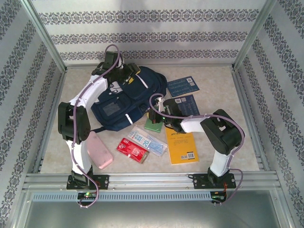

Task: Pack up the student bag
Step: Unzip the student bag at the top-center of the table.

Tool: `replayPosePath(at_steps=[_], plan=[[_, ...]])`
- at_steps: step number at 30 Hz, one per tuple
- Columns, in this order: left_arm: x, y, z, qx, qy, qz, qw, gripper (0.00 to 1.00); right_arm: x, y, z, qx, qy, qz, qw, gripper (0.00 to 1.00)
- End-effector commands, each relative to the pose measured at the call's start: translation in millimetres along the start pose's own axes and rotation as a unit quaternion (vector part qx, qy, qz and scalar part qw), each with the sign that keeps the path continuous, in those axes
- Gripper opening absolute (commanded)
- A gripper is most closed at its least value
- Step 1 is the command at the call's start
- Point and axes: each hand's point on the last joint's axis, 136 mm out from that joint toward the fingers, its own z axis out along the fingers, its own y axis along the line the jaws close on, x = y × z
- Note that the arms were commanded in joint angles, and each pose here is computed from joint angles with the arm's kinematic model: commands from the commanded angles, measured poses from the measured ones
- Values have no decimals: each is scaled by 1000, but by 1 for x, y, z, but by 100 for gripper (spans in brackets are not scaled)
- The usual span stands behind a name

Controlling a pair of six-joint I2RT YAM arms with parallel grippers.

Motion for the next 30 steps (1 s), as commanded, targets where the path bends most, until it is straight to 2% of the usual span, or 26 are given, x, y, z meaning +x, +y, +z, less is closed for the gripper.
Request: replayPosePath(at_steps=[1,4,7,9,12,16,24,30], plan=[[2,0,-41,-30,-24,11,999,60,-8,44,2,-108,5,50,993,0],[20,32,-56,-84,-20,-17,996,61,-8,49,0,-123,-4,72,990,0],[50,70,-64,-121,10,-89,989,62,-1,57,1,-124,-7,64,990,0],[74,89,-66,-112,25,-141,983,64,3,63,2,-121,-18,51,991,0],[92,113,-78,-103,2,-192,976,71,4,70,3,-131,-42,45,989,0],[95,138,-91,-119,-49,-222,967,74,10,75,11,-149,-32,54,987,0],[91,178,-92,-158,-97,-255,949,74,26,78,18,-162,-25,51,985,0],[96,196,-85,-166,-101,-280,940,74,29,78,21,-169,-26,56,984,0]])
